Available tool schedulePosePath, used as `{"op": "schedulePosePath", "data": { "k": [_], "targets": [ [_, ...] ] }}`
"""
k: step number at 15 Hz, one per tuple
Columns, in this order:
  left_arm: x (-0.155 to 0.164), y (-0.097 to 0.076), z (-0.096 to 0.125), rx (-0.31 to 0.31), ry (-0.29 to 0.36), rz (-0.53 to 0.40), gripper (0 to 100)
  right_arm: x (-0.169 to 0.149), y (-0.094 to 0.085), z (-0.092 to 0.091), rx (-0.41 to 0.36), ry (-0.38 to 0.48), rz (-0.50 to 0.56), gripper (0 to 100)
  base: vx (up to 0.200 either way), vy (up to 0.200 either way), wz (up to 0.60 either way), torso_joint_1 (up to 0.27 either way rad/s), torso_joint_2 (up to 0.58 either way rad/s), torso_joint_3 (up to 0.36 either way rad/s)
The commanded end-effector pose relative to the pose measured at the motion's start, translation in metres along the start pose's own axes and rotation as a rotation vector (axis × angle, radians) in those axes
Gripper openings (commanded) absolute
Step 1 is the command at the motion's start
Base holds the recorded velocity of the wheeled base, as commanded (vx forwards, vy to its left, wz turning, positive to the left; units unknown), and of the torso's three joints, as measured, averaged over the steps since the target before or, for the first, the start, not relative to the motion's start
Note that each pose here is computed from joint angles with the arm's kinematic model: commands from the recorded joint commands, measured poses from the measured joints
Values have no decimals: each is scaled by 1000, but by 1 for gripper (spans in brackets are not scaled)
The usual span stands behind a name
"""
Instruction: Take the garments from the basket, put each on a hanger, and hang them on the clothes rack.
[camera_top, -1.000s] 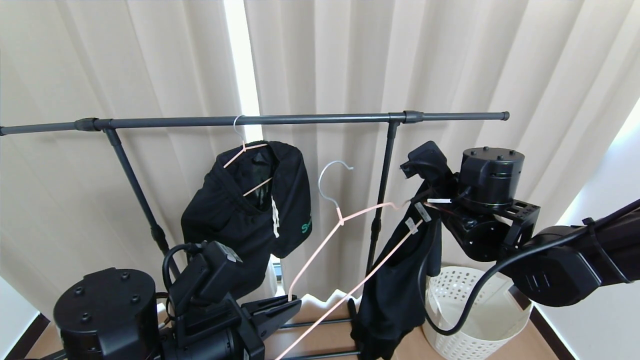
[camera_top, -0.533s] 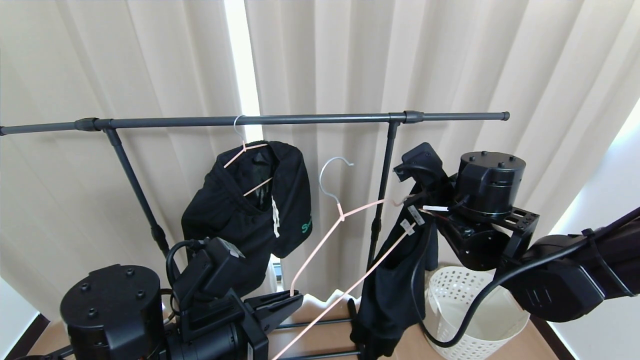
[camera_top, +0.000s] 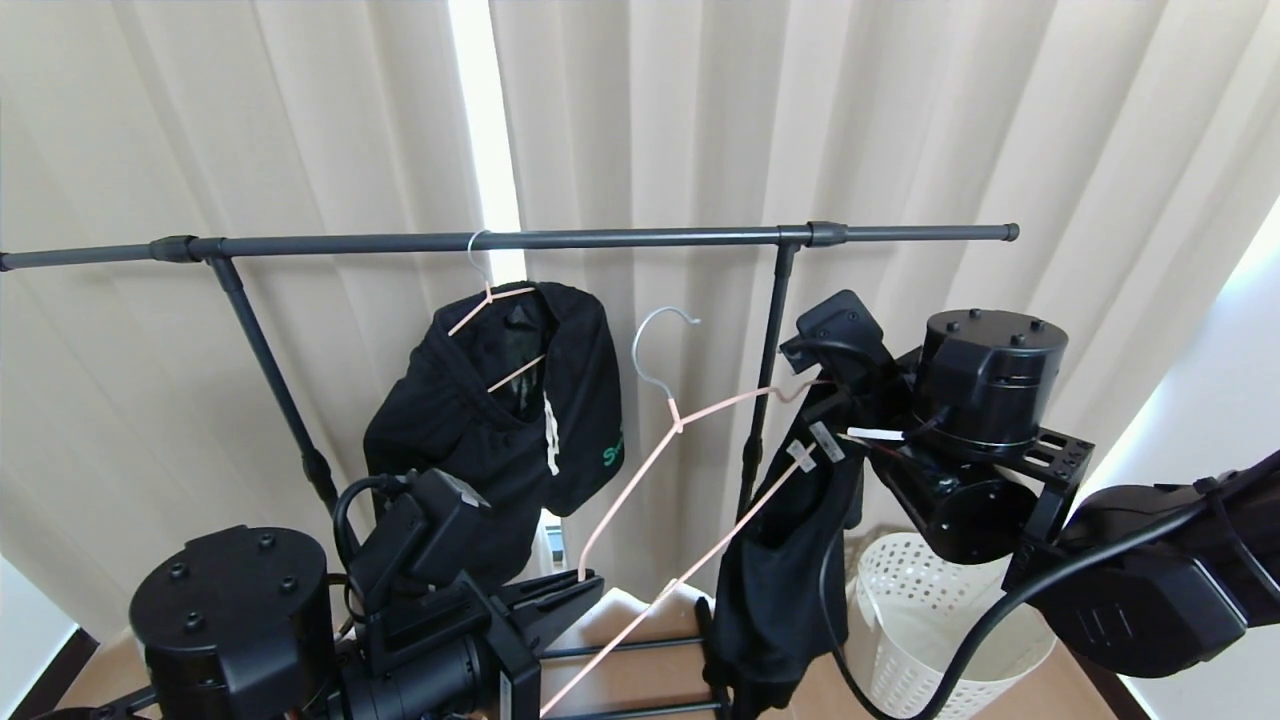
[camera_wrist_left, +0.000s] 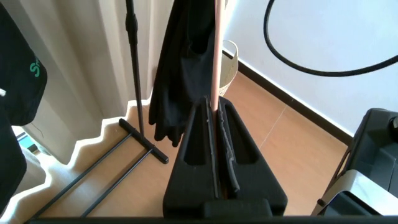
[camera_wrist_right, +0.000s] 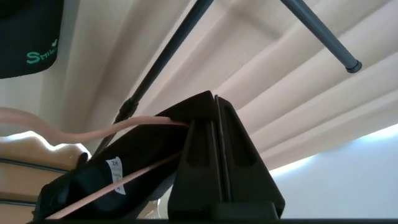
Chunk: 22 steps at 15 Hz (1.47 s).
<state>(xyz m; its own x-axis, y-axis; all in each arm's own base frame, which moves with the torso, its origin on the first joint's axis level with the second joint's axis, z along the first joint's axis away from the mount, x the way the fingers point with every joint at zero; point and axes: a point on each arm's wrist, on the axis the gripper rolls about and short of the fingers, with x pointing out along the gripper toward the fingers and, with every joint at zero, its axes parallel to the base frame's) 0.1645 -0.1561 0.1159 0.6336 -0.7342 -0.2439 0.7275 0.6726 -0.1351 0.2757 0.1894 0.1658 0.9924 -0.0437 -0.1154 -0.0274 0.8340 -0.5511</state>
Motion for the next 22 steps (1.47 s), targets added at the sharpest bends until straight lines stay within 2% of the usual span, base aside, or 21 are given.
{"op": "schedulePosePath", "data": {
  "k": [1,5,9,13,14,18,19,20,22],
  "targets": [
    [1,2,0,-2,1,12,0,-11,3,4,-1,-21,25,0,0,0,0,0,0,0],
    [2,4,0,-3,3,21,0,-25,6,9,1,-46,49,0,0,0,0,0,0,0],
    [1,4,-1,-3,4,21,0,-52,23,16,-10,-99,138,0,0,0,0,0,0,0],
    [1,4,-1,-3,3,21,0,-65,25,20,-7,-124,170,0,0,0,0,0,0,0],
    [1,4,-1,-3,3,21,0,-65,25,20,-7,-124,170,0,0,0,0,0,0,0],
    [-8,9,6,3,-42,45,0,-36,2,18,29,-90,73,0,0,0,0,0,0,0],
    [-8,9,7,3,-44,46,0,-35,1,18,30,-87,68,0,0,0,0,0,0,0],
    [-14,11,12,10,-74,52,0,-23,-3,16,35,-74,45,0,0,0,0,0,0,0],
    [-15,11,13,14,-79,49,0,-19,4,13,27,-61,53,0,0,0,0,0,0,0]
  ]
}}
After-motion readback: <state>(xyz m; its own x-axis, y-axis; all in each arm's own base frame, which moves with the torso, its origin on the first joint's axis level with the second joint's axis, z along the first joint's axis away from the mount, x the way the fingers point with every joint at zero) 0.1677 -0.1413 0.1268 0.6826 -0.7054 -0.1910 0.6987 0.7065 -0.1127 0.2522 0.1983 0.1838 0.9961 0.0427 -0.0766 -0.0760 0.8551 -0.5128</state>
